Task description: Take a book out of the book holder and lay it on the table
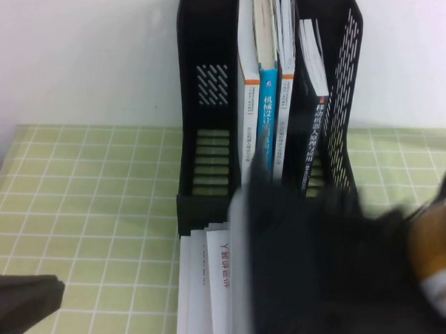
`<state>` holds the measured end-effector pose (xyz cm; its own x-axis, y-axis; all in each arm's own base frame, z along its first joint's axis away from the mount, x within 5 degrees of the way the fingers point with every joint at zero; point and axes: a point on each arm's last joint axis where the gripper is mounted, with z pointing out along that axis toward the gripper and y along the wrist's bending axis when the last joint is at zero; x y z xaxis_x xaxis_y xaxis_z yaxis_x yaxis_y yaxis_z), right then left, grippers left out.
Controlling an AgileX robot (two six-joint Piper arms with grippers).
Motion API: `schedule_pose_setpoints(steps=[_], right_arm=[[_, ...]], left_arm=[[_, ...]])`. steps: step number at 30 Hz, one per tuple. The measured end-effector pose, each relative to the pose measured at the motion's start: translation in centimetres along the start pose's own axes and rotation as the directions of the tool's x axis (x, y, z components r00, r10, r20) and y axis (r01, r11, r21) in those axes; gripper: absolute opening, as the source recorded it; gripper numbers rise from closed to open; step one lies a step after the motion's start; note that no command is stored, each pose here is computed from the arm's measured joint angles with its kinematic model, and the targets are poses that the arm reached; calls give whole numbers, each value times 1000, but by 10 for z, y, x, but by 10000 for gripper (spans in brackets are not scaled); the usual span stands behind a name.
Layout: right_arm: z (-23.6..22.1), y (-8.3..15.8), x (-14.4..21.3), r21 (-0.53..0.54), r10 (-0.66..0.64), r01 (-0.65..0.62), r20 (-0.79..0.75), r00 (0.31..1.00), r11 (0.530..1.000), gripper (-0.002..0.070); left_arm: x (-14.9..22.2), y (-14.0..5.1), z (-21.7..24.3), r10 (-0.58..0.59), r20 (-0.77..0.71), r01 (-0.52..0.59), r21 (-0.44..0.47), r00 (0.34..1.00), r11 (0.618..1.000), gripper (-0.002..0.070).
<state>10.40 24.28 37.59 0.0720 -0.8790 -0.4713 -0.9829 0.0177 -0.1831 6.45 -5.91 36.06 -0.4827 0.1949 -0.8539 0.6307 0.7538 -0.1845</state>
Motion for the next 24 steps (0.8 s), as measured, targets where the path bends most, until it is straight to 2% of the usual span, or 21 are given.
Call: schedule_pose_setpoints(steps=[3,5,7,12,16,20,24], right_arm=[[-67,-7,-14,124,-49,29,162,986,992,231],[-103,-11,-14,217,-86,38,215,973,975,107],[-129,-12,-5,293,-104,37,217,971,955,48],[-156,-6,28,362,-66,-15,212,975,932,5],[-156,3,63,401,5,-122,281,960,908,0],[-136,16,105,447,75,-258,386,919,857,-1],[-88,26,150,482,188,-408,440,878,776,-1]], left_arm=[[4,-5,-10,26,34,-26,-20,999,999,-3],[8,-7,-19,33,59,-30,-55,998,998,-3],[13,-8,-29,40,87,-31,-106,995,994,-3],[31,-7,-49,30,198,22,-253,980,967,-3],[50,5,-42,-20,318,126,-315,948,941,-3],[71,22,-15,-79,379,212,-323,922,922,-3],[91,36,10,-119,372,250,-327,921,911,-3]])
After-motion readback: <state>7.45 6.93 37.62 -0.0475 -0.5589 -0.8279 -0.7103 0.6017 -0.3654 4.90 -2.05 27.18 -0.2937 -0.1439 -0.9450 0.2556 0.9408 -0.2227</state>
